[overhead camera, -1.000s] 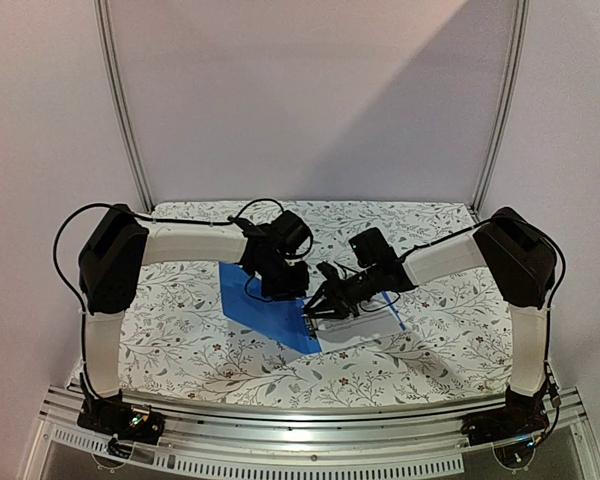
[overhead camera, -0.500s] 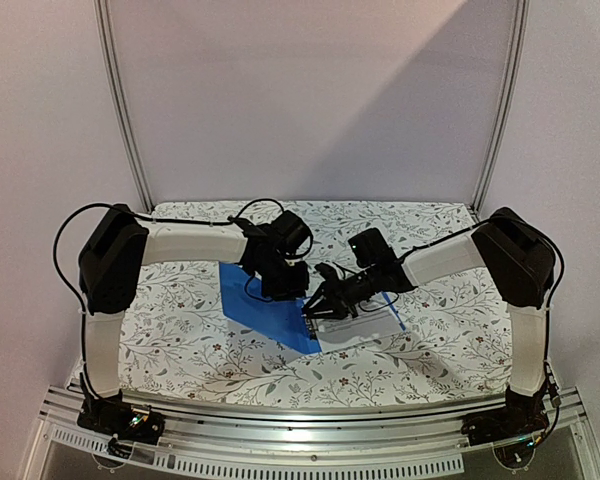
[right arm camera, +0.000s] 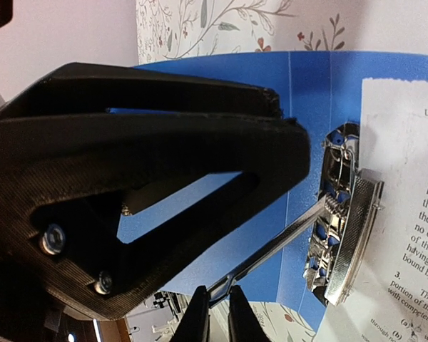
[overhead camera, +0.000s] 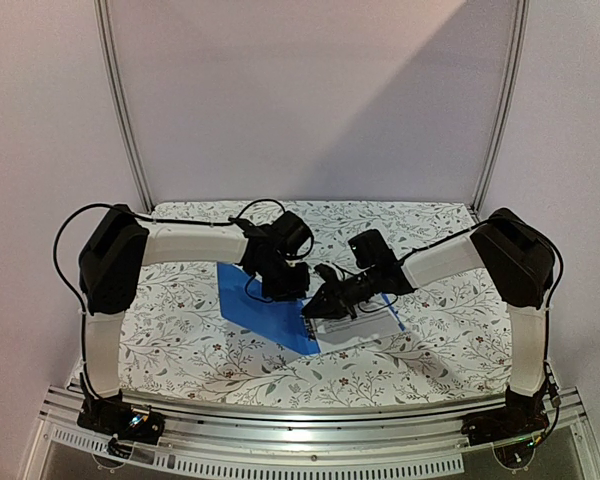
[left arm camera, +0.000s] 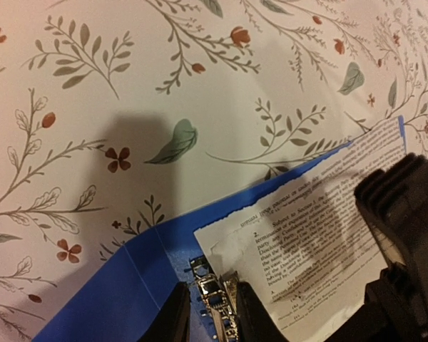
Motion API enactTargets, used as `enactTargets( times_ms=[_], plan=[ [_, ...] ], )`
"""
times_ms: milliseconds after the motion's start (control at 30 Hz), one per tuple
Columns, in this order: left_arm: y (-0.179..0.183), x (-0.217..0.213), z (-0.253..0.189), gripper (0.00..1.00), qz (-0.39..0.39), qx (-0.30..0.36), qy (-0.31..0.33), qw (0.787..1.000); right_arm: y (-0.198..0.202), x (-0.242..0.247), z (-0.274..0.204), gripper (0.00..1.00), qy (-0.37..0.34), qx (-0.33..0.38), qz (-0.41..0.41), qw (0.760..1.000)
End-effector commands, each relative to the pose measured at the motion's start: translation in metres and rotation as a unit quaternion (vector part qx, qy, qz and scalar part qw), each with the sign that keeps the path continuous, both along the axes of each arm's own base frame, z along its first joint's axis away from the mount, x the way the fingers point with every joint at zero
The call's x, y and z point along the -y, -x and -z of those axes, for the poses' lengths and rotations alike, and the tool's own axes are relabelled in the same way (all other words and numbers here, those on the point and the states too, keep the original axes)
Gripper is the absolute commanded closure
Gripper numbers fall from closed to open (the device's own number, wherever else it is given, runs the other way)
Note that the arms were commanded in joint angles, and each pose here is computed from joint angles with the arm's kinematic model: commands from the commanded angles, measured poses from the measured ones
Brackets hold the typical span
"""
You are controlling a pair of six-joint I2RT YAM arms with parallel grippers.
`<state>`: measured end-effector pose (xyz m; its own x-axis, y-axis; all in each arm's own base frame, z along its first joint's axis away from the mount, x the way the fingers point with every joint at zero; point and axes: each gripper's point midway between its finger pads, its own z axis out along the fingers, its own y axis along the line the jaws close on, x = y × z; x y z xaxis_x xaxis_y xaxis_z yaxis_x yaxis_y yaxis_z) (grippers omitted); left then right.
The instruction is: Put the files into the folder
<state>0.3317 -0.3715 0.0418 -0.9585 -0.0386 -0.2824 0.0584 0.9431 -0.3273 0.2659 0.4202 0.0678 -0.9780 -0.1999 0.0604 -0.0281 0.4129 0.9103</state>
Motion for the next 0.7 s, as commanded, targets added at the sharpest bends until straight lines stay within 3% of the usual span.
enactTargets(
  times_ms=[0,667],
  plan=[
    [0.017,0.002,0.008,0.77,0.019,-0.012,-0.016,1.0,0.007,0.001,0.012,0.9,0.004,-0.014,-0.007,1.0],
    [0.024,-0.002,0.03,0.83,0.015,-0.028,-0.039,0.999,0.01,0.003,0.016,0.9,0.005,-0.014,-0.008,1.0]
  ],
)
